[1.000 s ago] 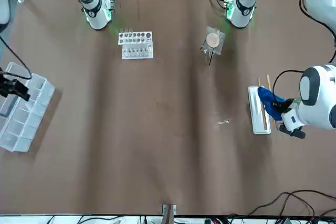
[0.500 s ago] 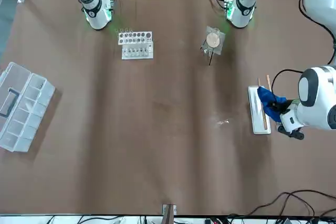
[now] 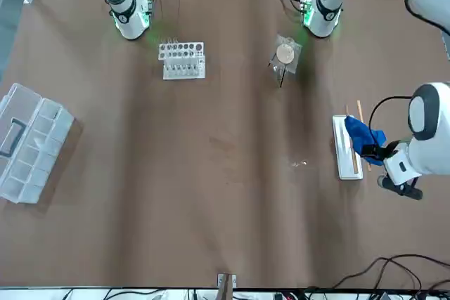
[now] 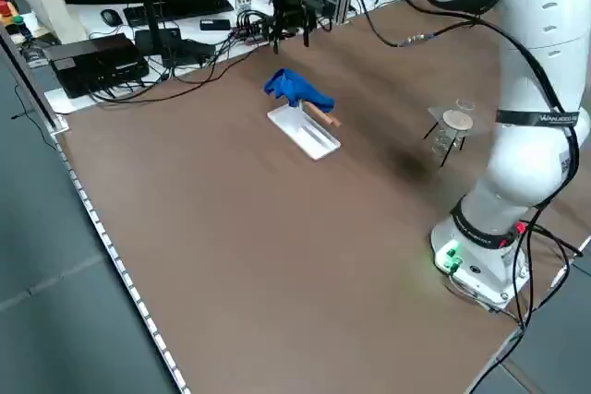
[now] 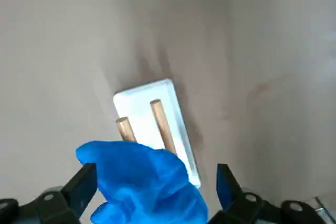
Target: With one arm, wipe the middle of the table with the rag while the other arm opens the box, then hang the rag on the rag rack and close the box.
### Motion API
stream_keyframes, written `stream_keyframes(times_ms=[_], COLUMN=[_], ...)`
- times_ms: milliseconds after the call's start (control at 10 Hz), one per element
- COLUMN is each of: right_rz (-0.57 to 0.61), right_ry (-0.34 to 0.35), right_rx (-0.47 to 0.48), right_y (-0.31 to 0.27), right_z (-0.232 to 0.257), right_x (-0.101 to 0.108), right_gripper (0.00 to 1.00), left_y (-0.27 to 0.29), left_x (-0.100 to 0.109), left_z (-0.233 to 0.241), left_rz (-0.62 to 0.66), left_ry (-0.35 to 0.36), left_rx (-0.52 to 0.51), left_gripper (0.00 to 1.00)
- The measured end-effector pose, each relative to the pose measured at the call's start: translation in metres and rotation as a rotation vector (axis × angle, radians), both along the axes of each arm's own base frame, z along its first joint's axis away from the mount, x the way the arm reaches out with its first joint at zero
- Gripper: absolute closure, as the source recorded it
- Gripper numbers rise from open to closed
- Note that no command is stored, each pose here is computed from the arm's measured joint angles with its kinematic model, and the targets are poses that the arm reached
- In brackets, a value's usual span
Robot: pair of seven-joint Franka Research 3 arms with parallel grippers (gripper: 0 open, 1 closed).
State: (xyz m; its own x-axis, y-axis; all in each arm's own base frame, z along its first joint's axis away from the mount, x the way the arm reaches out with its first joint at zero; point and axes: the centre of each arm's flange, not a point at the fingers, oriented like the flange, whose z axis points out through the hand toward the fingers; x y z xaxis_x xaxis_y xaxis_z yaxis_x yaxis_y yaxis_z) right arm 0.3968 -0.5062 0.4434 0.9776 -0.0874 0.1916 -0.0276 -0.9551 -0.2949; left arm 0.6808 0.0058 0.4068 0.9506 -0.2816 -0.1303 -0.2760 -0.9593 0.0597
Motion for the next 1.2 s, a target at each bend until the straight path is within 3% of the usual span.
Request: stream_keyframes(times_ms=[200, 400, 700, 1000, 1200], right_rz=[-0.024, -0.047, -0.042, -0.066, -0.08], right_ry=[-0.048, -0.058, -0.126, -0.153, -0.206], right_rx=[0.067, 0.108, 0.19, 0.218, 0.273], right_y=[-0.041, -0.061, -0.08, -0.082, -0.071], right_z=[-0.048, -0.083, -0.154, -0.178, -0.187], right_x=[-0.033, -0.039, -0.033, -0.025, -0.007], right_gripper=[0.99, 0.99, 0.99, 0.99, 0.99], left_y=[-0.027, -0.043, -0.061, -0.064, -0.066], left_x=[-0.008, -0.021, -0.053, -0.08, -0.087], left_z=[0.069, 0.135, 0.215, 0.246, 0.248], left_rz=[0.019, 0.105, 0.135, 0.179, 0.189], left_ry=[-0.103, -0.205, -0.318, -0.301, -0.282], left_rx=[-0.005, -0.006, -0.012, -0.045, -0.071], left_gripper=[0.0, 0.0, 0.0, 0.0, 0.0])
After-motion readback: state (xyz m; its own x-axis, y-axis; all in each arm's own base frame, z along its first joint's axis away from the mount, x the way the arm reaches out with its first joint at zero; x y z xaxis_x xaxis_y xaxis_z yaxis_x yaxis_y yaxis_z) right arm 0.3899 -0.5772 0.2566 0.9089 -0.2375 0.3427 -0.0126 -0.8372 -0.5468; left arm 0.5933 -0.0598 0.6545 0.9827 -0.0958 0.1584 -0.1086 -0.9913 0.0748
